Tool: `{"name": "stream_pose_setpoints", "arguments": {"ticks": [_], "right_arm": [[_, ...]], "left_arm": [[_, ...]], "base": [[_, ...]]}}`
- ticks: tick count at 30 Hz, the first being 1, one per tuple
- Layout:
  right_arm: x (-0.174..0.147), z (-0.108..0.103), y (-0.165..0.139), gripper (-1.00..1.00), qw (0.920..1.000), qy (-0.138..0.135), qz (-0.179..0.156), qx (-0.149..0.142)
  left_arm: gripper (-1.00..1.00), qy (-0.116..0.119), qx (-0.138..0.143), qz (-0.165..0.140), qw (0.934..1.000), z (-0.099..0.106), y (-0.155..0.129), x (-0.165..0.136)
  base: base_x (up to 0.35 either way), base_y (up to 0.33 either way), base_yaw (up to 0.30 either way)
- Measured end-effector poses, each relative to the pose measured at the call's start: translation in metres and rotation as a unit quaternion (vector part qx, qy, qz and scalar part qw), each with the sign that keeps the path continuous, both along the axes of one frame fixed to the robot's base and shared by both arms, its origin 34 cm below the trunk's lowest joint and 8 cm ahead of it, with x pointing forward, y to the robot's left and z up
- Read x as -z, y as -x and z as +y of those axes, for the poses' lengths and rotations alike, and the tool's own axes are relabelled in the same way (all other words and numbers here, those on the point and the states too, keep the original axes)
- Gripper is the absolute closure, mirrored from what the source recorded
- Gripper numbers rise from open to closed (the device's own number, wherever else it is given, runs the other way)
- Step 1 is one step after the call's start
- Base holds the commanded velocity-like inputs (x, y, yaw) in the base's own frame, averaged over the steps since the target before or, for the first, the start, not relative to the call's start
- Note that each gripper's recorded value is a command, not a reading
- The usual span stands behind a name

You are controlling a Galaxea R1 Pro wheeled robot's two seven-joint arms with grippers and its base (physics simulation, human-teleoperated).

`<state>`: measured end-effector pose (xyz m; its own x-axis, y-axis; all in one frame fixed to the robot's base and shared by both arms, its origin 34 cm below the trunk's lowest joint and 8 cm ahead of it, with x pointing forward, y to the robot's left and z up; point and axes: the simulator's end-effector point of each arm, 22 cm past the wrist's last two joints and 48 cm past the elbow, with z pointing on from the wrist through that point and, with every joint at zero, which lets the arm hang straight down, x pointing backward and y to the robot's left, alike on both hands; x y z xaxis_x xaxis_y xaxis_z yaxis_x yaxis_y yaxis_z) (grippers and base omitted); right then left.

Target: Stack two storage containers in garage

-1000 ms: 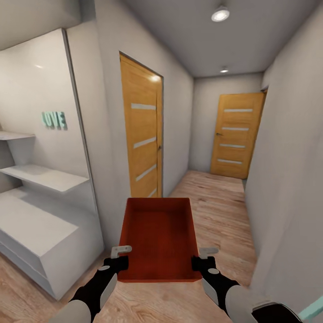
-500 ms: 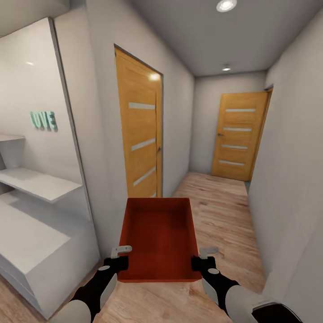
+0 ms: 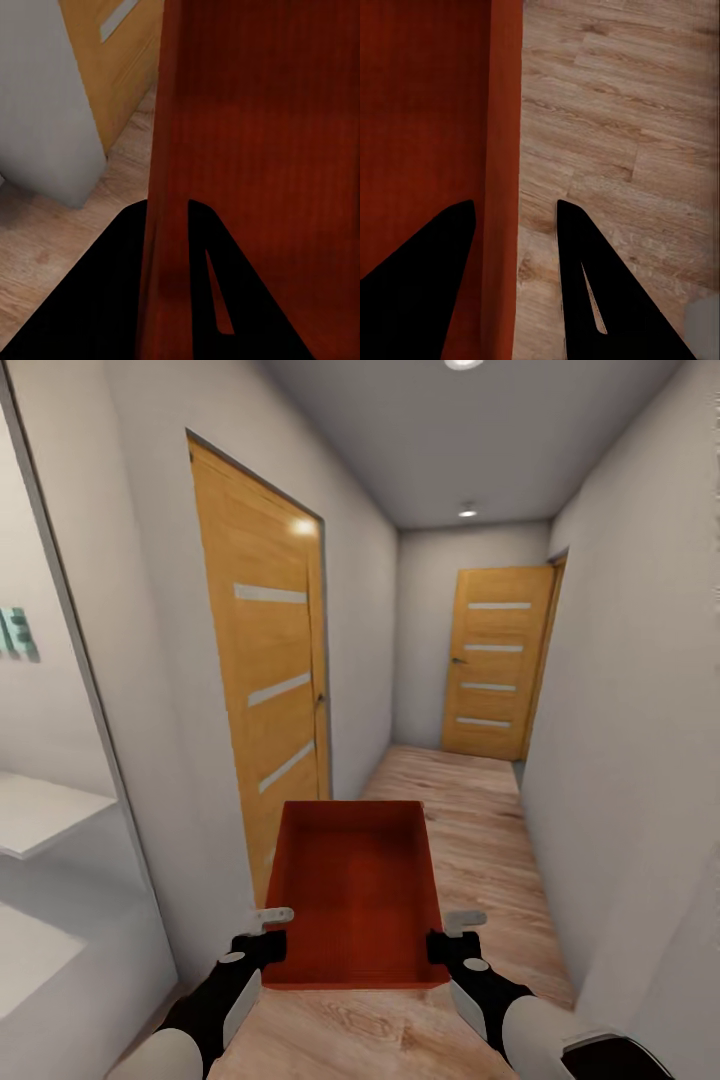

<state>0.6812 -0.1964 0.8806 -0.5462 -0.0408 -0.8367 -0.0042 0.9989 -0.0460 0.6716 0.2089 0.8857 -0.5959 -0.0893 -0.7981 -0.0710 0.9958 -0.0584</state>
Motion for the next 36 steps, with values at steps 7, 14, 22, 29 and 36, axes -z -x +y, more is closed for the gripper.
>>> {"name": "stream_pose_setpoints", "arguments": {"ticks": [7,14,22,29,36], "right_arm": [[-0.0001,0.0,0.0,1.0,1.0,0.0,0.0,0.0],[0.0001,-0.0001,0.0001,1.0,1.0,0.0,0.0,0.0],[0.0002,0.0,0.0001,1.0,1.0,0.0,0.001,0.0],[0.0003,0.0001,0.0001,1.0,1.0,0.0,0.001,0.0],[0.0003,-0.0001,0.0002,1.0,1.0,0.0,0.001,0.0]], "left_arm": [[1.0,0.0,0.0,0.0,1.0,0.0,0.0,0.0],[1.0,0.0,0.0,0.0,1.0,-0.0001,0.0001,0.0001],[1.0,0.0,0.0,0.0,1.0,-0.0001,0.0001,0.0002],[1.0,0.0,0.0,0.001,1.0,0.0001,0.0002,0.0003],[1.0,0.0,0.0,0.001,1.0,-0.0001,0.0002,0.0002]], "base": [[0.324,0.0,-0.237],[0.324,0.0,-0.237],[0.324,0.0,-0.235],[0.324,0.0,-0.154],[0.324,0.0,-0.01]]}}
